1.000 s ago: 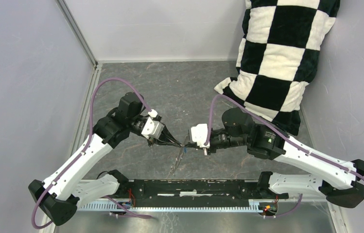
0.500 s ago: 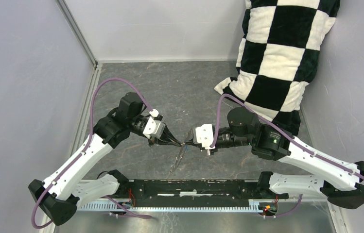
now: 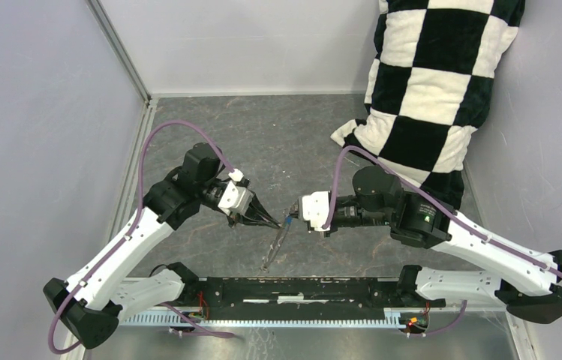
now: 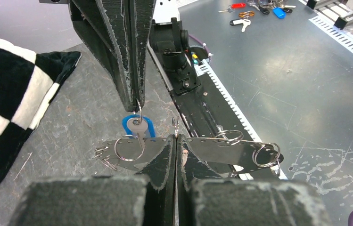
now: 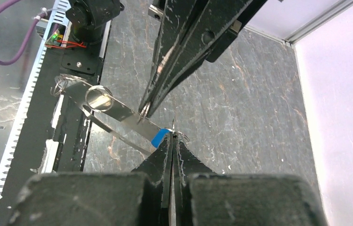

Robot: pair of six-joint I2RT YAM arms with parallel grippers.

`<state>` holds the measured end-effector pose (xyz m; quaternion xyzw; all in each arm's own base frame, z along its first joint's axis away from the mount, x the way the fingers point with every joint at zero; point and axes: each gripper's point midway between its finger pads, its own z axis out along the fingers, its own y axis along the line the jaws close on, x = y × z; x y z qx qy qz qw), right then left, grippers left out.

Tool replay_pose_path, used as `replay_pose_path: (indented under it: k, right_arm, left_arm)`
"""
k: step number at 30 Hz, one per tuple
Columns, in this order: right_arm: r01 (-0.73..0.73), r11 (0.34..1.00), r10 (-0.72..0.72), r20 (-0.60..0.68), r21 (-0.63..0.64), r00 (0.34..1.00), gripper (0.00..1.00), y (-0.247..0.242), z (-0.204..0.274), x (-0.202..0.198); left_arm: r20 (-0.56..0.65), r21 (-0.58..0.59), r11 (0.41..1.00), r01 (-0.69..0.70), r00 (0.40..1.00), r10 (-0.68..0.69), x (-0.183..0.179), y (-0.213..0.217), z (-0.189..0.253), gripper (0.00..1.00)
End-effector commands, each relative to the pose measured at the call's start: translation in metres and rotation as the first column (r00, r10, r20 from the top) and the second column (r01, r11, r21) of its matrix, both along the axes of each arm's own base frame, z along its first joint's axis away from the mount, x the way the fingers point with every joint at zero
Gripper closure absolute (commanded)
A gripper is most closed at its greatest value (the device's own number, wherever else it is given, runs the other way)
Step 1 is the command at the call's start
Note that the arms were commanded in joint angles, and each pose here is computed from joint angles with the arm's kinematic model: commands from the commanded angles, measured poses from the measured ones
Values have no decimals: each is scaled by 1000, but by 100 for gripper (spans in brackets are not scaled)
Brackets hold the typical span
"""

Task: Put the keys on the keyring
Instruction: Insert the key onto the keyring.

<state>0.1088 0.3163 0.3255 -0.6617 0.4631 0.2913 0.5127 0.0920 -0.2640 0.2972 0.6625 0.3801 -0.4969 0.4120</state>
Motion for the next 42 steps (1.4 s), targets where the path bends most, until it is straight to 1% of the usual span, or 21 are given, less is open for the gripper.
replay_pose_path:
  k: [1, 6, 10, 12, 14, 17, 20, 22, 24, 26, 31, 34, 37, 42]
  right_arm:
    - [5, 1000, -5, 28, 5, 1000, 99, -7, 3, -1]
    - [-44, 999, 44, 1, -31, 999, 99, -8, -7, -10]
    - [-108, 992, 106, -29, -65, 994, 99, -8, -15, -22]
    - [-108, 991, 107, -21, -75, 994, 99, -11, -13, -22]
    - [-76, 996, 77, 20, -55, 997, 99, -18, 1, -18]
    - [-65, 996, 58, 120, 53, 991, 99, -30, 30, -18]
    - [-86, 984, 47, 239, 154, 970, 99, -43, 55, -21]
    - [-83, 979, 26, 292, 186, 956, 99, -48, 65, -20]
    - [-102, 977, 33, 339, 187, 940, 99, -48, 69, -19]
    - [-104, 977, 27, 375, 186, 927, 99, -45, 72, -15]
    - [-123, 982, 45, 456, 143, 889, 99, -41, 67, -10]
    - [-86, 991, 25, 484, 106, 875, 99, -42, 62, 0]
    - [-86, 987, 7, 508, 134, 861, 99, -43, 66, 0]
    - [-81, 984, -16, 530, 158, 848, 99, -45, 67, 1]
  left_arm:
    - [26, -64, 996, 54, 998, -53, -11, 2, 25, 98]
    - [18, -77, 995, 57, 998, -55, -11, 0, 31, 98]
    - [4, -92, 992, 87, 996, -88, -15, 0, 35, 98]
    - [-10, -99, 989, 109, 994, -111, -18, 0, 37, 98]
    - [-22, -108, 984, 140, 990, -143, -21, 1, 40, 98]
    - [-52, -125, 973, 196, 978, -204, -27, 1, 46, 98]
    - [-101, -138, 957, 256, 957, -271, -30, 0, 51, 98]
    - [-145, -146, 944, 296, 938, -316, -31, 0, 55, 98]
    - [-181, -142, 942, 305, 927, -327, -29, -2, 56, 98]
    - [-186, -141, 942, 306, 926, -329, -25, -5, 58, 98]
    - [-148, -155, 934, 323, 927, -345, -20, -13, 70, 98]
    - [-132, -159, 931, 330, 927, -351, -14, -19, 87, 98]
    - [-128, -159, 925, 346, 922, -367, -12, -24, 101, 98]
    - [-130, -156, 910, 385, 905, -405, -19, -32, 112, 98]
